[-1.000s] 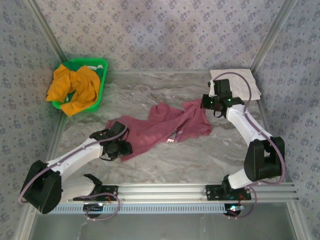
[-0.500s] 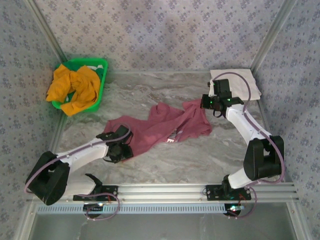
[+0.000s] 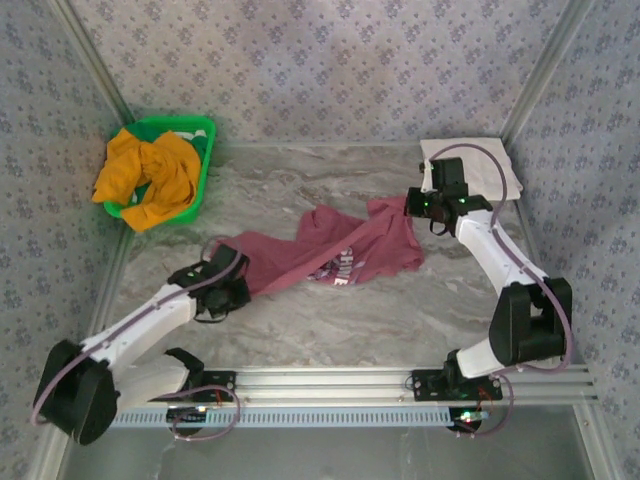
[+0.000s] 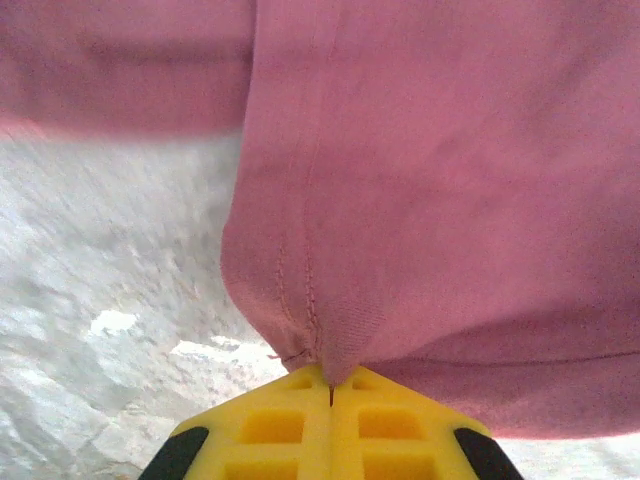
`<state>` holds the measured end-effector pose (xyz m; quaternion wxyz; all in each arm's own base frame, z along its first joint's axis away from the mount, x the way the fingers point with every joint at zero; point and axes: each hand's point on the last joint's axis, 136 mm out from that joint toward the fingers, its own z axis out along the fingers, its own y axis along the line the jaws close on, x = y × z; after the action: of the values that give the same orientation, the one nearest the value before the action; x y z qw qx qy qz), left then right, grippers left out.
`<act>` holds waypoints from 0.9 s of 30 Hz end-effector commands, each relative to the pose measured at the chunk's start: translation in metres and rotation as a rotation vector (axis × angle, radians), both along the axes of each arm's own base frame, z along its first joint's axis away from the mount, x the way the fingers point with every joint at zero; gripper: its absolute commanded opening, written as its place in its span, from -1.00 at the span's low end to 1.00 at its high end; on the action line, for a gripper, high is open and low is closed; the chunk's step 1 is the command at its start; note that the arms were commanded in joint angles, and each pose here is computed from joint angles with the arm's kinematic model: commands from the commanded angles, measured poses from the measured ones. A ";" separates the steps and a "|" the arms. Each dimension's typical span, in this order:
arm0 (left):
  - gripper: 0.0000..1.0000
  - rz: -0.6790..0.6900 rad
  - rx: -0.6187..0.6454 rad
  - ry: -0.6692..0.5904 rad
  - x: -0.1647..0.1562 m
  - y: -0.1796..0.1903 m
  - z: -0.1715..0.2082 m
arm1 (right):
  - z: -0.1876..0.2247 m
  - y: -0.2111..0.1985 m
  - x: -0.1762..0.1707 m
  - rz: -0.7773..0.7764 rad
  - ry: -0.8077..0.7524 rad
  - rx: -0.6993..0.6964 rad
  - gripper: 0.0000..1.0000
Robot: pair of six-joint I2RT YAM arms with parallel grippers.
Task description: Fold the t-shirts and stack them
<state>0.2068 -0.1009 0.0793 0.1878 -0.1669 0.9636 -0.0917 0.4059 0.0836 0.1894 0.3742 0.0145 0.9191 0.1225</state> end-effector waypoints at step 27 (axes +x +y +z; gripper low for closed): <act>-1.00 -0.378 0.086 -1.239 -0.016 0.023 0.454 | 0.368 -0.033 -0.217 0.053 -0.995 0.010 -1.00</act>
<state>0.1688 -0.0909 0.5235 0.6717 0.1047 0.6929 -0.2403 0.1629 0.0515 0.5585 0.7815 -0.0819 0.6029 0.1378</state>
